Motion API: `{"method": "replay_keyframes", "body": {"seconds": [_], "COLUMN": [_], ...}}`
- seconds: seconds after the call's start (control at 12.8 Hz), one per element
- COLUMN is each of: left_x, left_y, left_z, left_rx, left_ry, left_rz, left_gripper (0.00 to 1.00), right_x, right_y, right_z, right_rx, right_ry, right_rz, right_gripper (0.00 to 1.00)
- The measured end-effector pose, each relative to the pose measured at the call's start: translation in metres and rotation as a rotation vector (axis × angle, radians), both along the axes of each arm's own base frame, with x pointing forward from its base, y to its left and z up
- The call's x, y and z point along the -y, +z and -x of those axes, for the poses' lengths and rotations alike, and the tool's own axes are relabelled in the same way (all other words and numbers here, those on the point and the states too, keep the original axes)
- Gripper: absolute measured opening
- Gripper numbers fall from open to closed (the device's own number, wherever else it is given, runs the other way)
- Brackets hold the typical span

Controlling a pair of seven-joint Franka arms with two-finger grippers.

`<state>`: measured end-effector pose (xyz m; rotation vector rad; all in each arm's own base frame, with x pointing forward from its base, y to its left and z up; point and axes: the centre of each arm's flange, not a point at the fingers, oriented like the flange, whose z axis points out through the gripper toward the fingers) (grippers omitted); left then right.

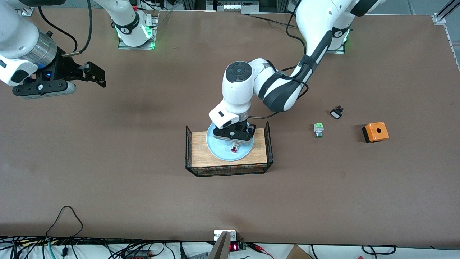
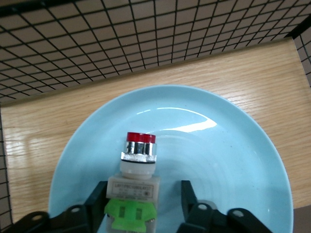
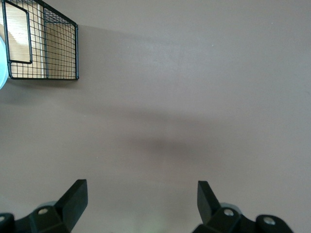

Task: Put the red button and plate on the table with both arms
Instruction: 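Lower the left gripper, grasp the red button and lift it, then carry the button toward the orange box while the right gripper reaches the plate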

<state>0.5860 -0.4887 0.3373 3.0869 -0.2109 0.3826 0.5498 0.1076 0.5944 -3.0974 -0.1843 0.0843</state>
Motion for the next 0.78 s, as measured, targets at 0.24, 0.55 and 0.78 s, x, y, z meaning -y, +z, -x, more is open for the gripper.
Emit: {"method": "replay_keyframes", "body": {"seconds": [0.24, 0.55, 0.78], "left_x": [-0.001, -0.008, -0.044], "left_y": [0.005, 0.049, 0.111], "left_z": [-0.003, -0.003, -0.001], "left_rx": [0.008, 0.005, -0.057], "left_ry": [0.005, 0.032, 0.114], "left_rz": [0.005, -0.015, -0.042], "left_gripper": [0.41, 0.41, 0.41], "right_x": [-0.003, -0.005, -0.029], "right_y": [0.0, 0.0, 0.006], "right_z": [0.001, 0.001, 0.008], "right_rx": [0.0, 0.0, 0.013], "right_ry": [0.006, 0.022, 0.166], "right_rz": [0.0, -0.001, -0.009], "right_gripper": [1.0, 1.0, 1.0]}}
